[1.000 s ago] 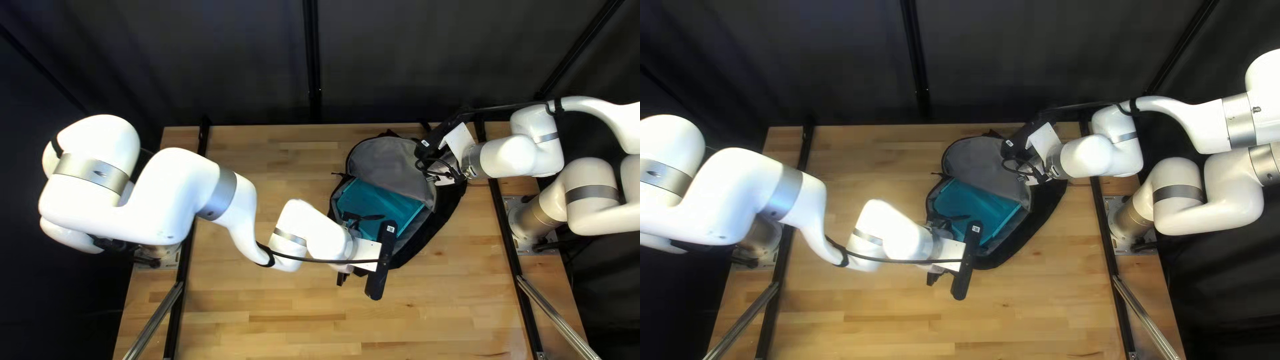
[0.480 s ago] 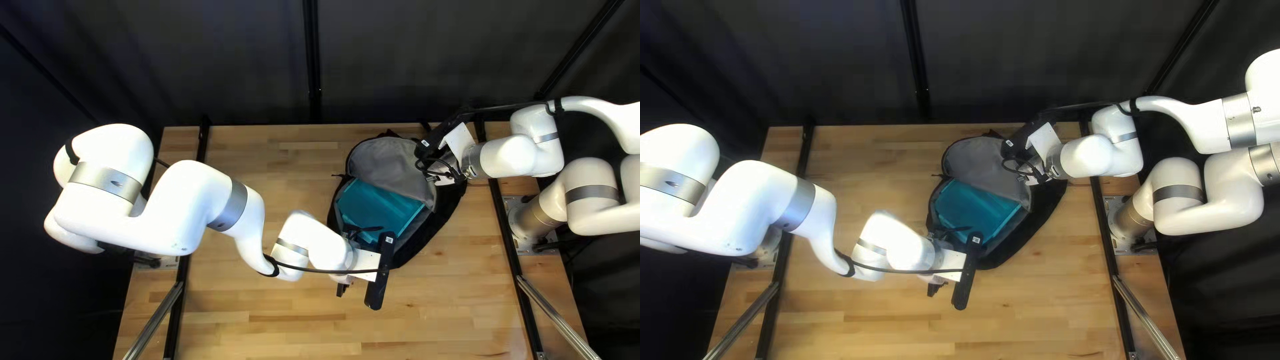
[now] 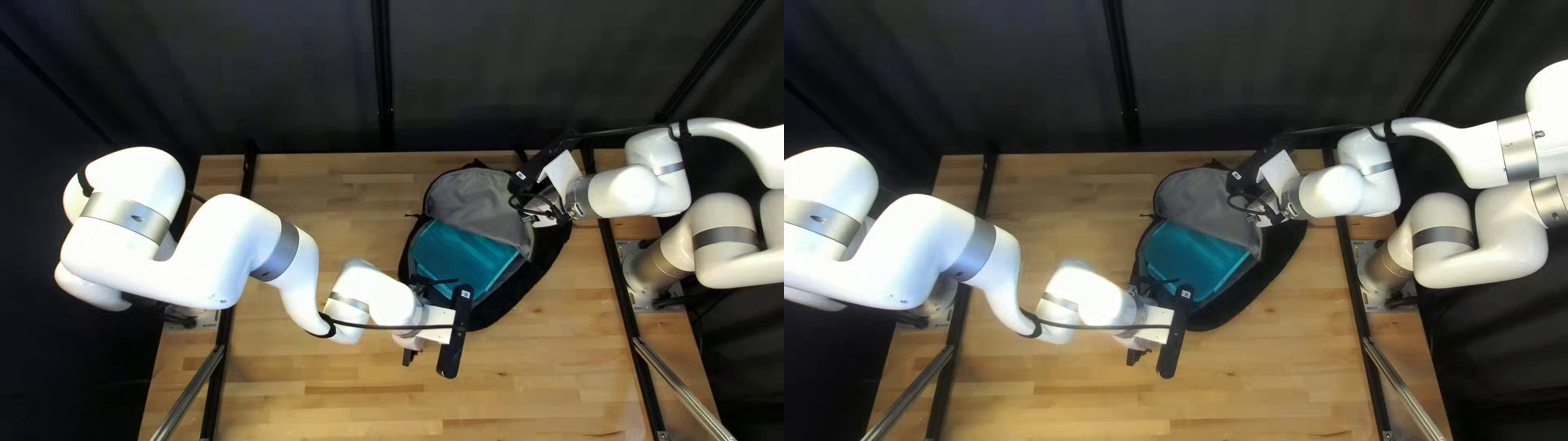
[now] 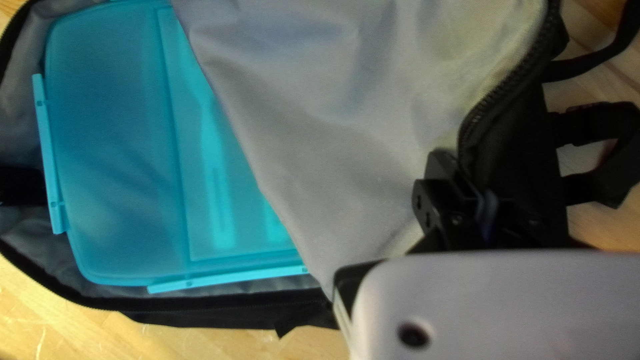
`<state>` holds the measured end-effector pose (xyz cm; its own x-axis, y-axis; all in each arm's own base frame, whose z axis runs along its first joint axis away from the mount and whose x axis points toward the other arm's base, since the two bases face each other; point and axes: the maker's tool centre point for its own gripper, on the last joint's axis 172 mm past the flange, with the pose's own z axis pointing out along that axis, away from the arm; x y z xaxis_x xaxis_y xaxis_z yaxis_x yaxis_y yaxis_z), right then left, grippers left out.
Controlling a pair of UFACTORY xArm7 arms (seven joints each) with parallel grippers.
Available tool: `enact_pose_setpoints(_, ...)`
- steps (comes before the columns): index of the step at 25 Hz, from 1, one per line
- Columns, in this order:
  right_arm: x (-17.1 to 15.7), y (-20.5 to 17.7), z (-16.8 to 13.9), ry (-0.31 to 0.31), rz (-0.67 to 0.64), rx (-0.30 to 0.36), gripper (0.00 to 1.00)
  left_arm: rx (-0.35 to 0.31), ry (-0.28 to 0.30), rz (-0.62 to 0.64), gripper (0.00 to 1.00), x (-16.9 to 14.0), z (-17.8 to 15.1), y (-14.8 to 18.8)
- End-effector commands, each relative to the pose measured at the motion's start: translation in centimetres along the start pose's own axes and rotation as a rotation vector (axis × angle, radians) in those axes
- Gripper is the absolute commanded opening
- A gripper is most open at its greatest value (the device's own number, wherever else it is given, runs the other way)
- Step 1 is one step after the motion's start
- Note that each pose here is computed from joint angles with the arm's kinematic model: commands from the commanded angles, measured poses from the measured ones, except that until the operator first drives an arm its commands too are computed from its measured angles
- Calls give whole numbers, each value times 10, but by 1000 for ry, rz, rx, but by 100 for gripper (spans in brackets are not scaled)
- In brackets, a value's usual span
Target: Remove a lunch box from a kids backpack
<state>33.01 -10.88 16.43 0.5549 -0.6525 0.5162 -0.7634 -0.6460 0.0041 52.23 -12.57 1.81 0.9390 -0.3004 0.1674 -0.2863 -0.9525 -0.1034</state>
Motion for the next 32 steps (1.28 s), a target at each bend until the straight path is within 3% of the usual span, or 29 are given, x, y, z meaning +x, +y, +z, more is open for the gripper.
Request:
enact_pose_setpoints(1,0,0,0,0,0,0,0,-28,-12,1,100,1,-6,0)
enact_pose_setpoints(7,0,0,0,0,0,0,0,23,-21,71,100,17,-75,-13)
enact_pose_setpoints(12,0,0,0,0,0,0,0,58,-27,113,100,26,-96,-19)
enact_pose_setpoints(32,0,0,0,0,0,0,0,5,-27,49,100,-9,-23,-4)
